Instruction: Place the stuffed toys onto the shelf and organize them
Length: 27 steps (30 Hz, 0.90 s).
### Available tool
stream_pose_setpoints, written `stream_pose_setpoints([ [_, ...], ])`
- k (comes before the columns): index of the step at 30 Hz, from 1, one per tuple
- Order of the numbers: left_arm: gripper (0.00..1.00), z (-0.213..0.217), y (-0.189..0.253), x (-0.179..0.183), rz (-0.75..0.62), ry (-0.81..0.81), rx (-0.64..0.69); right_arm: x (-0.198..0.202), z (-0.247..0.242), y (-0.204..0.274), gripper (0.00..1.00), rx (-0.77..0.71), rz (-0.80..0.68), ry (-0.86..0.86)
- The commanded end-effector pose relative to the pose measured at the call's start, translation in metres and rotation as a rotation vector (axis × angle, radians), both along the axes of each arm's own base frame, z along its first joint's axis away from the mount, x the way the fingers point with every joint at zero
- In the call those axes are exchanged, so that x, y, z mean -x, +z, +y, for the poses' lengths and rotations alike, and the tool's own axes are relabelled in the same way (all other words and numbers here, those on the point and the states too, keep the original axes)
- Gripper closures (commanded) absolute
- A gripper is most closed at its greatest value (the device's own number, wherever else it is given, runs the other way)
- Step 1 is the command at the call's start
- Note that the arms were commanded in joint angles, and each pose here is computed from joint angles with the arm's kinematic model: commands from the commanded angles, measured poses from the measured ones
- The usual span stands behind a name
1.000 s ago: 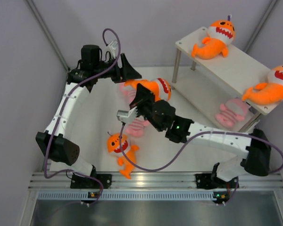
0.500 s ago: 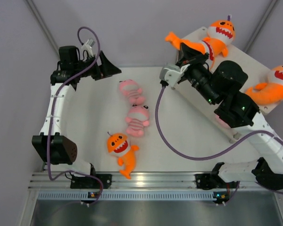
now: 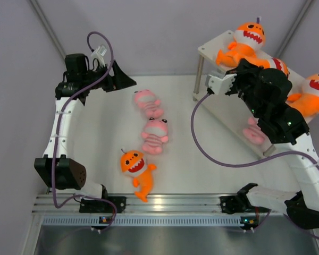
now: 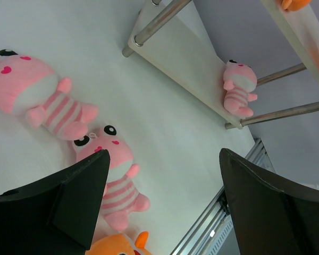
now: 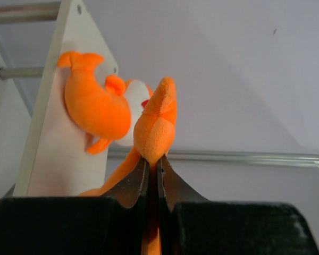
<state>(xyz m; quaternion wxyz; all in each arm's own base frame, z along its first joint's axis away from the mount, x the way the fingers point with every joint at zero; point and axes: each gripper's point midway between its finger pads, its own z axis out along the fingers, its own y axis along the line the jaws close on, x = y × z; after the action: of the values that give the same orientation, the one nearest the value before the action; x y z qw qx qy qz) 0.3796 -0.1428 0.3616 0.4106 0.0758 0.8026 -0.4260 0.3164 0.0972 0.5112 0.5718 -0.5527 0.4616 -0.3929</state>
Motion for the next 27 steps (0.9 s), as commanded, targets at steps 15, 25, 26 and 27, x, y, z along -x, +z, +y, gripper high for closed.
stream_pose_setpoints([
  [15, 0.11, -0.002, 0.006, 0.007, -0.051, -0.031, -0.009, -0.067, -0.038, -0.104, 1.0, -0.024, 0.266, 0.061],
  [25, 0.11, -0.001, 0.002, 0.007, -0.047, -0.029, -0.013, -0.085, -0.027, -0.116, 1.0, -0.035, 0.341, 0.144],
  [26, 0.11, -0.001, 0.001, 0.006, -0.045, -0.027, -0.015, -0.088, -0.025, -0.119, 1.0, -0.033, 0.348, 0.149],
  [27, 0.11, -0.001, 0.001, 0.006, -0.046, -0.026, -0.016, -0.088, -0.024, -0.118, 1.0, -0.032, 0.348, 0.157],
])
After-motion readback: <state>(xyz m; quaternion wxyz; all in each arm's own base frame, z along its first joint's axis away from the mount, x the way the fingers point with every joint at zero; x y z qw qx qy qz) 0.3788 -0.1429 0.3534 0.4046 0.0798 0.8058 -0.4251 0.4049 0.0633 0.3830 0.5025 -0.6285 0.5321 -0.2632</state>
